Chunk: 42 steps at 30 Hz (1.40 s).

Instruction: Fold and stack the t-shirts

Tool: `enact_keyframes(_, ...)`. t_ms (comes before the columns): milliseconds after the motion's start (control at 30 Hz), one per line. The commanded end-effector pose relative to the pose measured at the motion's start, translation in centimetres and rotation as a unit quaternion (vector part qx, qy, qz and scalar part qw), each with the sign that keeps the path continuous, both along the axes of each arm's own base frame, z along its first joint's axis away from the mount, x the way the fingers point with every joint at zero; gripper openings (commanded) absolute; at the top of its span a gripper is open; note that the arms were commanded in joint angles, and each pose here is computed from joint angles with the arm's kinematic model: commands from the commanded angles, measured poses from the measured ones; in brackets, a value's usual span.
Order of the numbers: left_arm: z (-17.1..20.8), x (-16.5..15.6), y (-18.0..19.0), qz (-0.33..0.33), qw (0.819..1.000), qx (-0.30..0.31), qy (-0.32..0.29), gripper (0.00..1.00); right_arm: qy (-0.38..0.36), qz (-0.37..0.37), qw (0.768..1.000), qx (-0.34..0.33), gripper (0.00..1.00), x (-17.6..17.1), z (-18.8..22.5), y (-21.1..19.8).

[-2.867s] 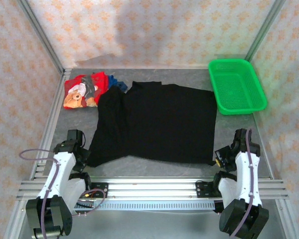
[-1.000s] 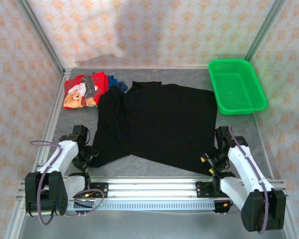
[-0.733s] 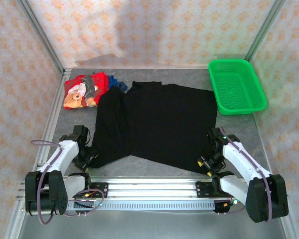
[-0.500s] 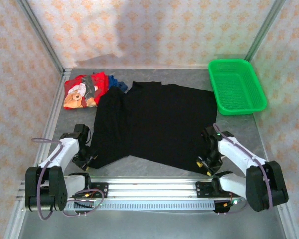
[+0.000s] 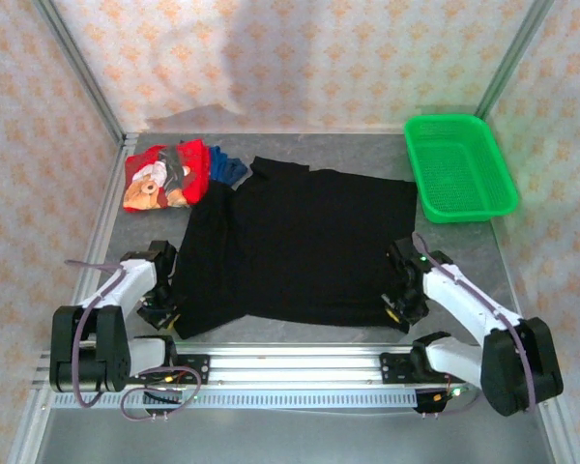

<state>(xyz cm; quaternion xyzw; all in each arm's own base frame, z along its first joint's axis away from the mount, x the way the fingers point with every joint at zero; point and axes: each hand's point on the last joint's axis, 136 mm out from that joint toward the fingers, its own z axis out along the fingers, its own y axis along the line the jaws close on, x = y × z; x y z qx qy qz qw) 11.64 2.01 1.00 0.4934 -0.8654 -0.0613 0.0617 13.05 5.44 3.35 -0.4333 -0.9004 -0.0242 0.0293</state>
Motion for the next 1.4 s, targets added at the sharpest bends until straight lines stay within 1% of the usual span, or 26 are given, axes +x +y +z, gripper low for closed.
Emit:
enact_keyframes(0,0.6,5.1,-0.7,-0.018,0.993,-0.018,-0.113,0.0,-0.018,0.002,0.999,-0.048,0.0,0.0,1.8,-1.8)
enact_keyframes(200,2.8,6.4,-0.6,-0.025,0.99,-0.015,-0.141,0.0,-0.026,-0.001,0.998,-0.051,0.0,0.3,2.5,-1.9)
enact_keyframes(367,5.2,8.2,-0.6,-0.033,0.984,-0.016,-0.175,0.0,-0.037,0.01,0.997,-0.061,0.0,0.8,3.7,-2.3)
enact_keyframes(633,9.8,12.4,-0.6,-0.064,0.972,-0.017,-0.227,0.0,-0.048,0.038,0.996,-0.065,0.0,3.1,6.1,-2.7)
enact_keyframes(733,10.4,14.1,-0.8,-0.075,0.968,-0.024,-0.237,0.0,-0.049,0.043,0.996,-0.062,0.0,3.9,6.3,-2.9)
enact_keyframes(867,11.0,16.5,-1.0,-0.091,0.965,-0.028,-0.243,0.0,-0.046,0.049,0.996,-0.053,0.0,5.1,6.2,-3.0)
enact_keyframes(1133,12.2,21.7,-2.1,-0.171,0.957,-0.014,-0.234,0.0,-0.025,0.08,0.995,-0.05,0.0,7.6,5.6,-3.0)
enact_keyframes(1367,11.8,24.9,-3.3,-0.215,0.952,-0.011,-0.218,0.0,-0.011,0.104,0.993,-0.054,0.0,9.6,4.8,-3.2)
